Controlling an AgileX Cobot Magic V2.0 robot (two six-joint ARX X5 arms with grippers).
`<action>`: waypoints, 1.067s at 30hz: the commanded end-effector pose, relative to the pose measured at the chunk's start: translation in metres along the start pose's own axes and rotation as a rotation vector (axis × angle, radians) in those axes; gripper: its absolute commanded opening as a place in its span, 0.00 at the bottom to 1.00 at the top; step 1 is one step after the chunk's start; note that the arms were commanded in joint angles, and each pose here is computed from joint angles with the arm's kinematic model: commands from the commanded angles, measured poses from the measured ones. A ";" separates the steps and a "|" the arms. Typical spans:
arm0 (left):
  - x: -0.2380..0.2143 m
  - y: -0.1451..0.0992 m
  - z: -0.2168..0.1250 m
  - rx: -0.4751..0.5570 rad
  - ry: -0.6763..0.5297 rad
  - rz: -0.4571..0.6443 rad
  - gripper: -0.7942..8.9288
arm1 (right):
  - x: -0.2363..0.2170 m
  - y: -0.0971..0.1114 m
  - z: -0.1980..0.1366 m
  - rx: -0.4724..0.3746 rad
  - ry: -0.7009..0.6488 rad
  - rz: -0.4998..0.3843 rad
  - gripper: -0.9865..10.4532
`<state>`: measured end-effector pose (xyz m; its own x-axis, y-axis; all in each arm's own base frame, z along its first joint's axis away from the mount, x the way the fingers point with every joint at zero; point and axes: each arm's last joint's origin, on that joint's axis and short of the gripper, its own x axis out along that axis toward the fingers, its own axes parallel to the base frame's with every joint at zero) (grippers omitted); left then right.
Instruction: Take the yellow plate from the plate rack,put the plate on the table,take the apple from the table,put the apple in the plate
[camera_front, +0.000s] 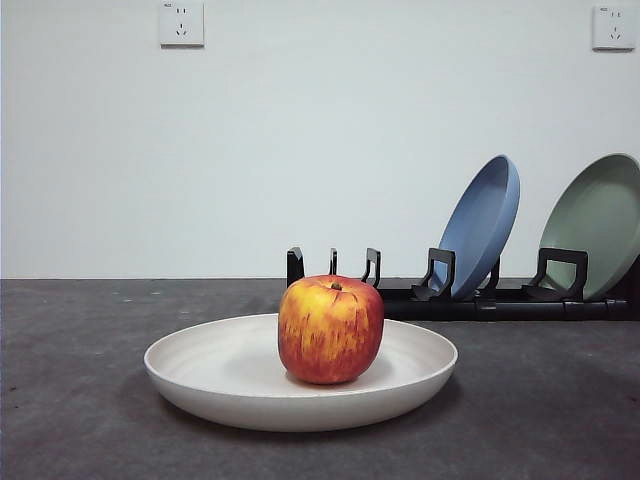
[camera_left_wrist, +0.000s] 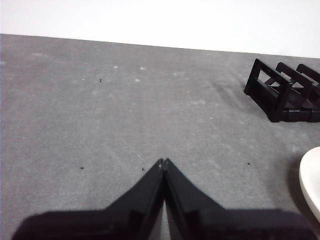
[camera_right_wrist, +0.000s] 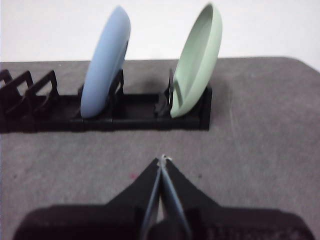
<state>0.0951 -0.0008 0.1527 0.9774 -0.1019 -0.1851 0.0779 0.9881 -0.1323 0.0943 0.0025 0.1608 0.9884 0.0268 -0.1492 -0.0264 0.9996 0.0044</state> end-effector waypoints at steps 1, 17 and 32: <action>0.001 0.000 -0.002 -0.007 0.001 0.002 0.08 | 0.003 0.000 -0.011 0.021 0.031 -0.002 0.09; 0.001 0.001 -0.002 -0.007 0.005 0.002 0.08 | 0.003 0.000 -0.010 0.030 0.027 -0.004 0.09; 0.001 0.001 -0.002 -0.007 0.005 0.002 0.08 | 0.003 0.000 -0.010 0.030 0.027 -0.004 0.09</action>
<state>0.0953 -0.0008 0.1524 0.9768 -0.1019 -0.1884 0.0774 0.9881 -0.1331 0.0954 0.0025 0.1528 0.9846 0.0252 -0.1733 -0.0216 0.9995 0.0223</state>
